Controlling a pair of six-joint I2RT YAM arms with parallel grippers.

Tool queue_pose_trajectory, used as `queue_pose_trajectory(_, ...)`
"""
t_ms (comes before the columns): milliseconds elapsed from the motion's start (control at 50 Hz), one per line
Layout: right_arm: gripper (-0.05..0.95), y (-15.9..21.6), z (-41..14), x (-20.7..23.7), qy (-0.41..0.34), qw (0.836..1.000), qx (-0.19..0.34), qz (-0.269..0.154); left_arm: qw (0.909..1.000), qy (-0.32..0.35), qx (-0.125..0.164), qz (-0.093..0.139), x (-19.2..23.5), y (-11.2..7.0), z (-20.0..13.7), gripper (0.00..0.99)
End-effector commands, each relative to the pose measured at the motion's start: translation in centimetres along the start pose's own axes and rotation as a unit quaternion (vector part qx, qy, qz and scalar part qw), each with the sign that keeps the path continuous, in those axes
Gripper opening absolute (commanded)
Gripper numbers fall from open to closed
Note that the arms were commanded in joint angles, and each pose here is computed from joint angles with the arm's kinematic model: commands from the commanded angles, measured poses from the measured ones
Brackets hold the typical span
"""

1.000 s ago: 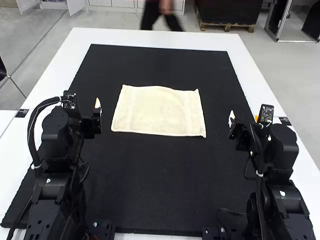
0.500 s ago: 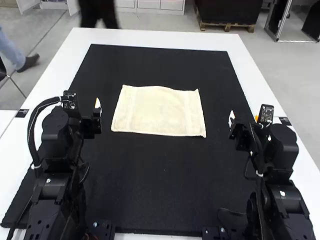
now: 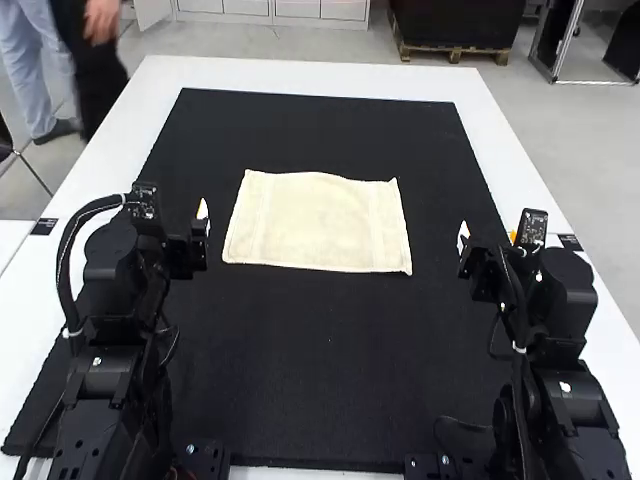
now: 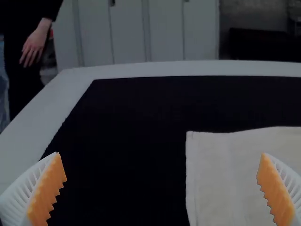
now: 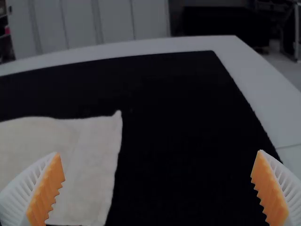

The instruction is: Fold the towel.

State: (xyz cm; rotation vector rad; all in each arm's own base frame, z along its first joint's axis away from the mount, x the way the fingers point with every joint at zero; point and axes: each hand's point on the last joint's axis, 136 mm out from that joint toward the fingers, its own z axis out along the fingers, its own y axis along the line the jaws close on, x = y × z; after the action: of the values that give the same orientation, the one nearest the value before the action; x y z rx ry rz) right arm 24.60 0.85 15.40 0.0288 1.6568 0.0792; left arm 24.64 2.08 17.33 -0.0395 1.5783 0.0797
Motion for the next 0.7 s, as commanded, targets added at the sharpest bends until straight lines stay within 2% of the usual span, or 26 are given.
queue_pose_trajectory(0, 0.92, 0.0, 0.0, 0.2, 0.002, 1.000, -0.001, -0.001, 0.9984, -0.007, 0.009, -0.055, -0.2, -0.3, -0.1, 0.961)
queue_pose_trajectory(120, 0.92, 0.1, 0.0, 0.4, 0.006, 1.000, -0.004, 0.000, 0.9980, -0.010, 0.007, -0.062, -0.4, -0.2, -0.1, 0.961)
queue_pose_trajectory(220, 0.92, 1.5, 0.0, 0.4, 0.006, 0.999, -0.031, -0.001, 0.9972, -0.008, 0.008, -0.074, -0.3, -0.3, -0.1, 0.961)
queue_pose_trajectory(340, 0.92, 2.5, -0.1, 0.4, 0.005, 0.999, -0.052, -0.013, 0.9971, -0.007, 0.008, -0.075, -0.3, -0.3, -0.1, 0.961)
queue_pose_trajectory(420, 0.92, 2.6, -0.1, 0.3, 0.003, 0.999, -0.052, -0.005, 0.9970, -0.006, 0.008, -0.077, -0.2, -0.3, -0.1, 0.961)
queue_pose_trajectory(540, 0.92, 2.5, -0.2, -2.2, -0.047, 0.998, -0.050, 0.012, 0.9970, -0.006, 0.011, -0.076, -0.2, -0.5, -0.1, 0.961)
queue_pose_trajectory(680, 0.92, 2.2, -0.4, -3.6, -0.077, 0.996, -0.044, 0.006, 0.9971, -0.011, 0.019, -0.073, -0.5, -0.9, -0.1, 0.961)
